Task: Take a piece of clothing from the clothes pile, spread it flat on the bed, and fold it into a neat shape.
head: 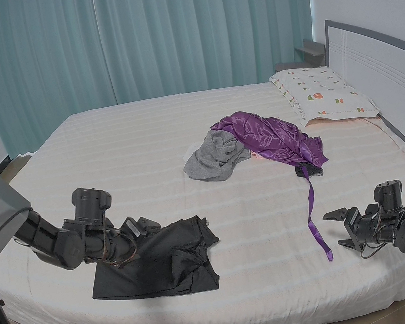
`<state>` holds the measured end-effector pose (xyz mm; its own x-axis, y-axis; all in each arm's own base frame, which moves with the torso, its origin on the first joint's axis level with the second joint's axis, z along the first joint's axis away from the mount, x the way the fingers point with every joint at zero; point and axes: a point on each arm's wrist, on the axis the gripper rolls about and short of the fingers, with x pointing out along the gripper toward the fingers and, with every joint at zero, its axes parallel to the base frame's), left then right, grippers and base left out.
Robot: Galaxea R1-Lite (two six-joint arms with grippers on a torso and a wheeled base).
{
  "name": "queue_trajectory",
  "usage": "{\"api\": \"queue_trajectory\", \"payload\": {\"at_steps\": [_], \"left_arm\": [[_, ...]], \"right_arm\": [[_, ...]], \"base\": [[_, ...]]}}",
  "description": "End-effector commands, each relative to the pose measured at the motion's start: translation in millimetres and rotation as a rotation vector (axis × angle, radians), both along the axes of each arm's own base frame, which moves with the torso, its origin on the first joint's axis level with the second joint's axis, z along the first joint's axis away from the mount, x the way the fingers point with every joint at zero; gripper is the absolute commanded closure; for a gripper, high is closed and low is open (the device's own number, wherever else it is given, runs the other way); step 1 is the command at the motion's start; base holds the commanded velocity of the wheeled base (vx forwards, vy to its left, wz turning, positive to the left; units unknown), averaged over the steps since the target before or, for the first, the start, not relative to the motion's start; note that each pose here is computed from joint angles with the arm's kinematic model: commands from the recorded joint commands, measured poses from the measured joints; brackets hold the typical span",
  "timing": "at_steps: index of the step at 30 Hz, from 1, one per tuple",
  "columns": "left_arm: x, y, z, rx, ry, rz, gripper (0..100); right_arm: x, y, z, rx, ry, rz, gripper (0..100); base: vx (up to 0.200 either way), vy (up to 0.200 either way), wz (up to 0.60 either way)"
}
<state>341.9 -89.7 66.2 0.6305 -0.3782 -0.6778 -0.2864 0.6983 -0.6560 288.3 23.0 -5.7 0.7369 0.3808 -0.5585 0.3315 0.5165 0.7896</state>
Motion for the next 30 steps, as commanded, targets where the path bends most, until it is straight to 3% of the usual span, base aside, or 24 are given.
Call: {"api": "queue_trajectory", "payload": {"at_steps": [1, 4, 13, 23, 30], "left_arm": [[-20.8, 38.1, 5.1, -0.138, 0.026, 0.047, 0], [-22.8, 50.9, -0.5, -0.199, 0.052, 0.029, 0], [-18.0, 75.2, -13.7, -0.245, 0.083, 0.067, 0], [-18.3, 76.8, -20.4, -0.251, 0.092, 0.054, 0], [-19.2, 76.3, -21.7, -0.25, 0.096, 0.052, 0]], "right_arm": [[0.3, 0.2, -0.1, 0.001, 0.0, 0.0, 0], [0.0, 0.2, 0.2, 0.002, 0.0, 0.001, 0], [0.4, -0.2, 0.4, 0.002, -0.002, -0.001, 0], [1.0, 1.9, -0.2, -0.004, -0.004, 0.006, 0], [-4.8, 22.5, 5.1, -0.05, -0.038, 0.033, 0]], "base": [[0.0, 0.2, 0.0], [0.0, 0.2, 0.0], [0.0, 0.2, 0.0], [0.0, 0.2, 0.0], [0.0, 0.2, 0.0]]}}
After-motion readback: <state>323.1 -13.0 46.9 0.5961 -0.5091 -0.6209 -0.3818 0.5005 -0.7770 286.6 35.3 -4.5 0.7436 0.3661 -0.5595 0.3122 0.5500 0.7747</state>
